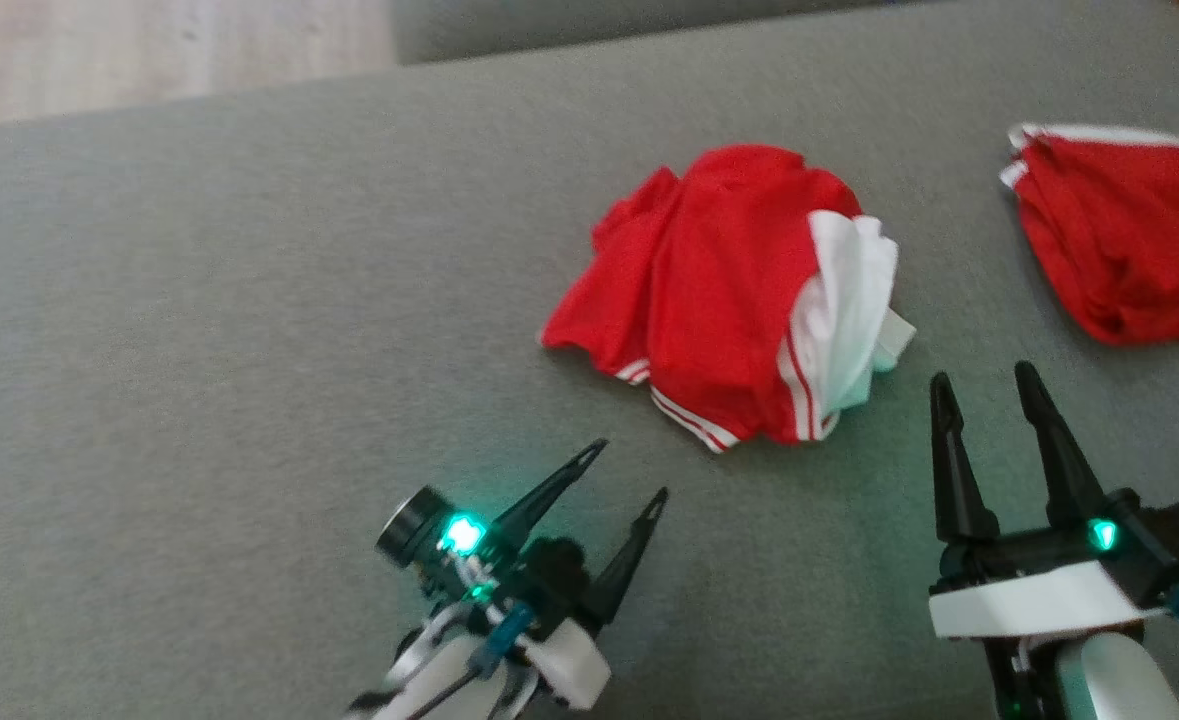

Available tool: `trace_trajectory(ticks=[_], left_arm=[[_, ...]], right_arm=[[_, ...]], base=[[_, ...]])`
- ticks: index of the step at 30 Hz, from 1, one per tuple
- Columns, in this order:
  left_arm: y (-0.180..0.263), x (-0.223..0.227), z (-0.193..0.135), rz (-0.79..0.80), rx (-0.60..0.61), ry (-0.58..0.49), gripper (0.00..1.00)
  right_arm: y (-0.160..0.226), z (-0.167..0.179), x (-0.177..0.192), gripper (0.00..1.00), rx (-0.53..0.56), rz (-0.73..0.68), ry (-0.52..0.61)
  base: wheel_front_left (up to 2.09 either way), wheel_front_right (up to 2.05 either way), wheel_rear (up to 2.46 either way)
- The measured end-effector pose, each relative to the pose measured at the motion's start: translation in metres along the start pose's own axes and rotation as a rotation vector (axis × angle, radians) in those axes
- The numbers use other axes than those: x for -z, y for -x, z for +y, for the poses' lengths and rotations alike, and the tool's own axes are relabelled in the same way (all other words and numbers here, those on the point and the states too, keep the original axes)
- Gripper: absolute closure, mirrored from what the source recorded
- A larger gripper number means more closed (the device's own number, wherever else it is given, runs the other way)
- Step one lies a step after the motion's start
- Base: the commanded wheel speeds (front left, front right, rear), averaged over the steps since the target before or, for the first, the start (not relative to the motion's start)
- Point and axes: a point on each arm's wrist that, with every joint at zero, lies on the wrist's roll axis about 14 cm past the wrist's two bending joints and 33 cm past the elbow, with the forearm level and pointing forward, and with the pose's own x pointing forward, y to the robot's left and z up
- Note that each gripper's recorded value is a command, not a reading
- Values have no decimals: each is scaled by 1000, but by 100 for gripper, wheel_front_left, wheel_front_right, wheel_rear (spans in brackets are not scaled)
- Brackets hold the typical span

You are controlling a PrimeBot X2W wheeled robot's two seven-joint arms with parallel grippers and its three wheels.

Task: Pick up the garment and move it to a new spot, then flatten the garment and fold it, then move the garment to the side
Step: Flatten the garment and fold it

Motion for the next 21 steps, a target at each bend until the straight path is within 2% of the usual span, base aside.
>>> trace_trajectory(ticks=[6,15,16,17,18,19,21], left_arm=[[-38,8,-33,25,200,-48,0],[-76,25,-49,73,263,-81,0],[-76,25,-49,73,263,-81,3],[-78,28,-49,86,258,-89,27],[-81,29,-50,88,255,-95,69],[-83,28,-49,86,246,-97,100],[-86,27,-49,83,247,-110,100]], right_arm=[[1,-20,8,0,63,29,13],[18,-52,16,0,181,70,20],[18,-52,16,0,181,70,20],[20,-54,17,0,189,73,20],[22,-55,17,0,196,76,21],[23,-57,17,0,201,77,21],[24,-58,17,0,208,75,18]], base=[[0,0,0],[0,0,0],[0,0,0],[0,0,0],[0,0,0],[0,0,0],[0,0,0]])
